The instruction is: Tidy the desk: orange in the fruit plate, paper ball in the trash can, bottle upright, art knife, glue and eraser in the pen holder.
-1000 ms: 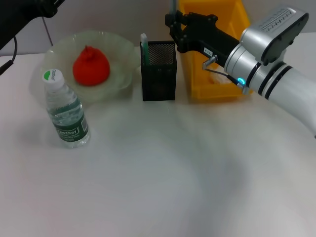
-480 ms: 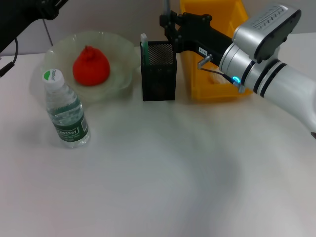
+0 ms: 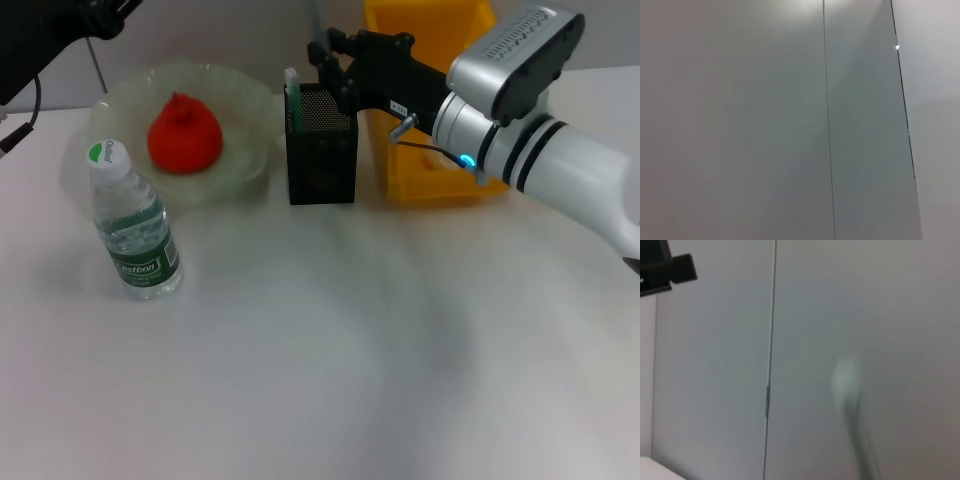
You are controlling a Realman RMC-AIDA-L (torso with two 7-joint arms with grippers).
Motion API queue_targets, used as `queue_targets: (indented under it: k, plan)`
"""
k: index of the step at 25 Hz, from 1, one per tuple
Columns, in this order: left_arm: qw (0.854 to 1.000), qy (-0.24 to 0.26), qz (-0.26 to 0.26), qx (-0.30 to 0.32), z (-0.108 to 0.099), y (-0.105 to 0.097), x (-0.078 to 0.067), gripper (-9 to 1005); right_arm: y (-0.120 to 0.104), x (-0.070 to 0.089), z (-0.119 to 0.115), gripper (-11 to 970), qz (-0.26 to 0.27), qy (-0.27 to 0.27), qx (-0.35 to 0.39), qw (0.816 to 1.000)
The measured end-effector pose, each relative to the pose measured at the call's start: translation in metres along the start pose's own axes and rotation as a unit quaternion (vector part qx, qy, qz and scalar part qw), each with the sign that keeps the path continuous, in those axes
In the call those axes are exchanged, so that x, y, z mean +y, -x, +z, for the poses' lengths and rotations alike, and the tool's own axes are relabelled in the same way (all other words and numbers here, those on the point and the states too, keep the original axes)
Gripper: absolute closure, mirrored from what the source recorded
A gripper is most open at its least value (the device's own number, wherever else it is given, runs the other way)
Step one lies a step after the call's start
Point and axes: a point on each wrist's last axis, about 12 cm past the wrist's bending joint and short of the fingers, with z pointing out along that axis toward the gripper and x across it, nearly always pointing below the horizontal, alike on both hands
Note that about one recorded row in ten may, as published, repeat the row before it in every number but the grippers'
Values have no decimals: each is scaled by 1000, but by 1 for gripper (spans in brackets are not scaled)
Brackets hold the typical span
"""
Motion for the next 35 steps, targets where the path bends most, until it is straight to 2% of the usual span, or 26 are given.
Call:
queue_targets:
  k: [11, 16, 20, 23, 25, 26, 27, 28, 32, 35]
  plan:
    - [1000, 2, -1, -1, -3, -1, 0, 399, 0, -1, -1, 715, -3, -1, 2, 1000]
    - [1000, 4, 0, 1, -3, -1, 1, 399, 3, 0, -5, 704, 0, 7, -24, 1000]
    - [1000, 8, 0, 1, -5, 0, 2, 399, 8, -5, -23, 674, 26, 25, -73, 997]
    - [1000, 9, -2, 1, -5, 0, 3, 399, 8, -10, -33, 549, 47, 38, -79, 995]
    - [1000, 8, -3, 2, -6, 1, 4, 399, 11, -19, -50, 466, 78, 62, -74, 992]
    - [1000, 8, -3, 2, -6, 1, 4, 398, 11, -19, -50, 466, 78, 62, -74, 992]
    - [1000, 7, -4, 3, -7, 3, 5, 398, 18, -25, -62, 466, 87, 78, -68, 991]
    - [1000, 7, -4, 3, -7, 3, 5, 398, 18, -25, -62, 467, 87, 78, -68, 991]
    - [1000, -6, -2, 14, -11, 9, 9, 398, 34, -37, -93, 466, 102, 103, -36, 989]
    - [1000, -15, 0, 25, -11, 11, 10, 398, 43, -39, -101, 465, 108, 121, -20, 987]
